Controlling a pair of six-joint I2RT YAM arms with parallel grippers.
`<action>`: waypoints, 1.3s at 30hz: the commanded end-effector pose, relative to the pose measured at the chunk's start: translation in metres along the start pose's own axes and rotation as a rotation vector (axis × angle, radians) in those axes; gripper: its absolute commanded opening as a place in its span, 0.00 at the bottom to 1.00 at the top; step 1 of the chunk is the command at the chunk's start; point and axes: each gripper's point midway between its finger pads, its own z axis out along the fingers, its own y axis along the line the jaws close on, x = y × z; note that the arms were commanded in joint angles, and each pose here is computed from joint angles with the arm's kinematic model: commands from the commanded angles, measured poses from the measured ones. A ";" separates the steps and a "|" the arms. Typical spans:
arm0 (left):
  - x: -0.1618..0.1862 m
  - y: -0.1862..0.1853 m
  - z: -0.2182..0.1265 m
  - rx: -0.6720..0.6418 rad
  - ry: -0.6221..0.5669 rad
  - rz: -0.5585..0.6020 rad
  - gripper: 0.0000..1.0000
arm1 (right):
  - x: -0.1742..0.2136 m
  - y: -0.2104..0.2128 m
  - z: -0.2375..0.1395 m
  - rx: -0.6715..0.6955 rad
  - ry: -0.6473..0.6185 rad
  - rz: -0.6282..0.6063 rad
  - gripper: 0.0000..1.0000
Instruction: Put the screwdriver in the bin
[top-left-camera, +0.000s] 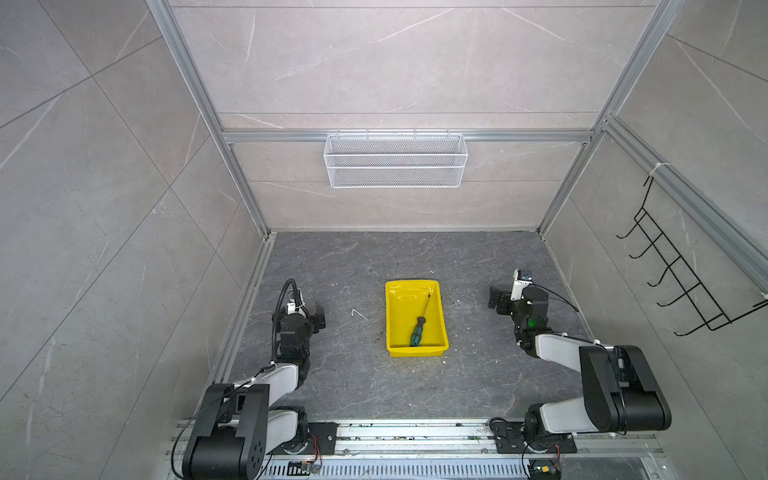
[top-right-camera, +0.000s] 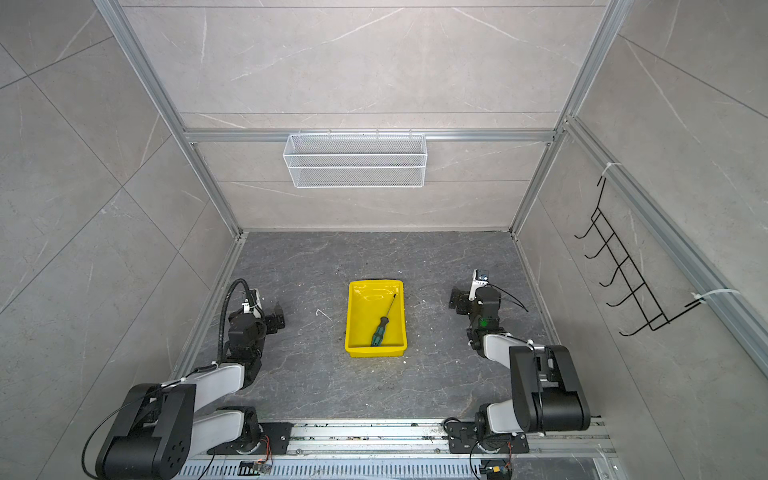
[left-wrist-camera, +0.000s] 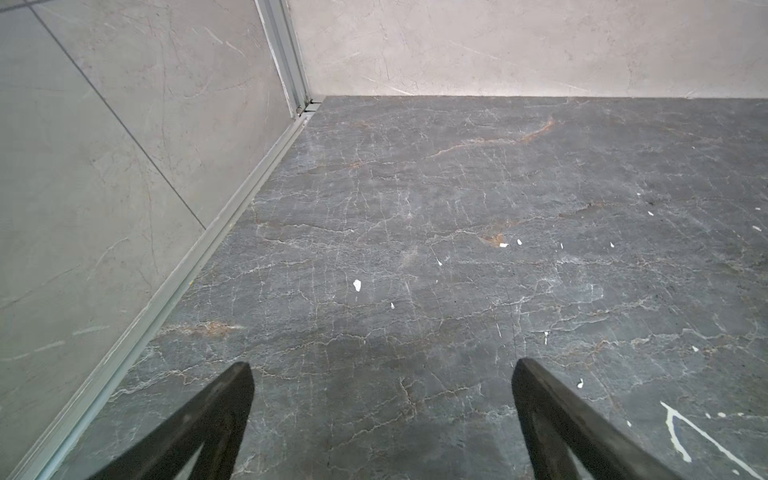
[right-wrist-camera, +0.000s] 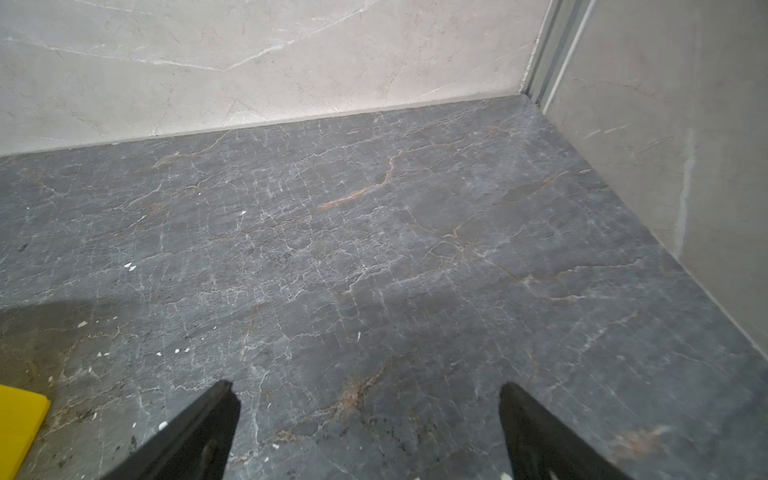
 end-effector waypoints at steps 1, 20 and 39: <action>-0.025 -0.006 0.010 0.023 -0.094 0.000 1.00 | -0.002 0.010 0.000 -0.045 -0.035 -0.032 1.00; -0.004 0.006 0.047 0.026 0.030 -0.070 1.00 | 0.006 0.018 -0.005 -0.089 -0.089 -0.059 1.00; -0.005 0.007 0.047 0.025 0.031 -0.069 1.00 | 0.006 0.019 -0.005 -0.088 -0.089 -0.062 0.99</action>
